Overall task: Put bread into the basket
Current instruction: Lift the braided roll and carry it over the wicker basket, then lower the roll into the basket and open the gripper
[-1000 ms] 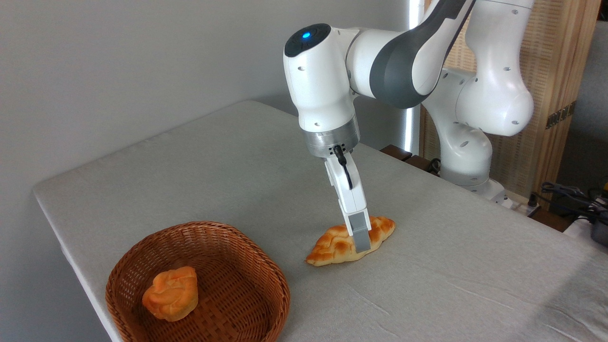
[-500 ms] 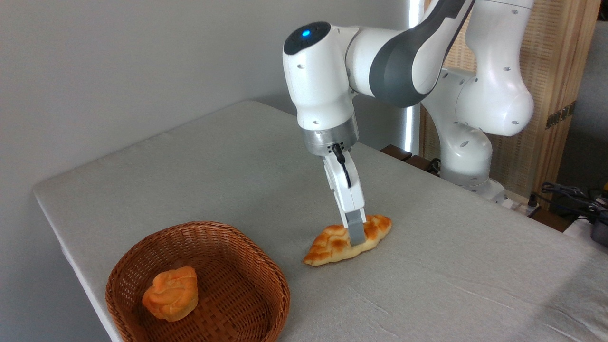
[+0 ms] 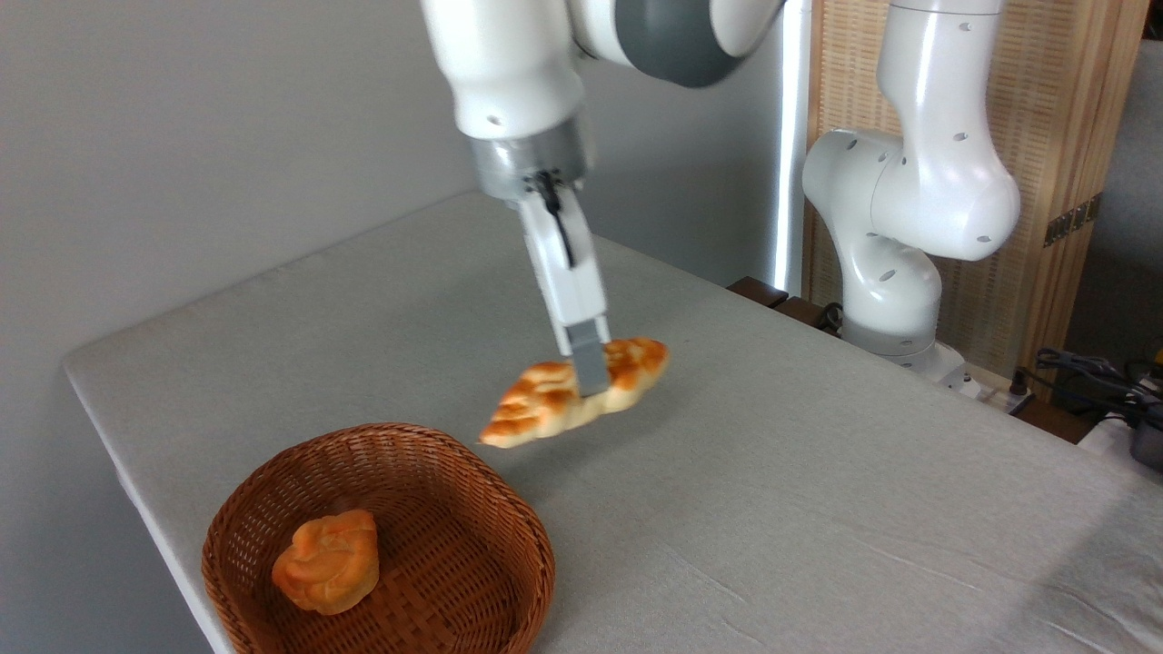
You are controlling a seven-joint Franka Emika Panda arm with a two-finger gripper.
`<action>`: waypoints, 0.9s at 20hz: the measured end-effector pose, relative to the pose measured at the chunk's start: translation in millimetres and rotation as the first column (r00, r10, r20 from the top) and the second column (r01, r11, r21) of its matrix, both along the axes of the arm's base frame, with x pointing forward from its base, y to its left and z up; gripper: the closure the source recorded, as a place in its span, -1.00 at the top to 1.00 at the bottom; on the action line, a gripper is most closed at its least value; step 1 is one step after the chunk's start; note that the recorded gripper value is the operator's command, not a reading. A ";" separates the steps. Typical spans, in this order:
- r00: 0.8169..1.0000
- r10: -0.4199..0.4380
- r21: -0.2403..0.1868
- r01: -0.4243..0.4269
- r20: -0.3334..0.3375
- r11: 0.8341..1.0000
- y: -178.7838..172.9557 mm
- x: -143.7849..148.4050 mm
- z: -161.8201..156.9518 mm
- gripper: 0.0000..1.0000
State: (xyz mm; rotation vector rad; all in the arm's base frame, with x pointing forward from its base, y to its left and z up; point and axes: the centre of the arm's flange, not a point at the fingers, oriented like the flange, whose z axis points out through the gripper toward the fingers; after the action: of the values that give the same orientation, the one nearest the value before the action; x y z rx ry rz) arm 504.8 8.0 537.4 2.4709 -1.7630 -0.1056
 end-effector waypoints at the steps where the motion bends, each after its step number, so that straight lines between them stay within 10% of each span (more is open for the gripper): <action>1: 1.000 0.016 -0.001 -0.016 0.010 1.000 -0.9 14.7 6.8 -0.41; 13: 0.961 0.120 -0.018 -0.119 0.249 0.993 1.9 106.8 11.0 -0.25; 18: 0.951 0.114 -0.017 -0.114 0.288 0.993 -2.8 124.6 -9.3 0.76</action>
State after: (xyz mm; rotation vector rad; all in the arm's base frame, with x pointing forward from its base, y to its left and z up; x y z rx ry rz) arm 629.4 5.2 528.1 2.6950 -1.7082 0.2797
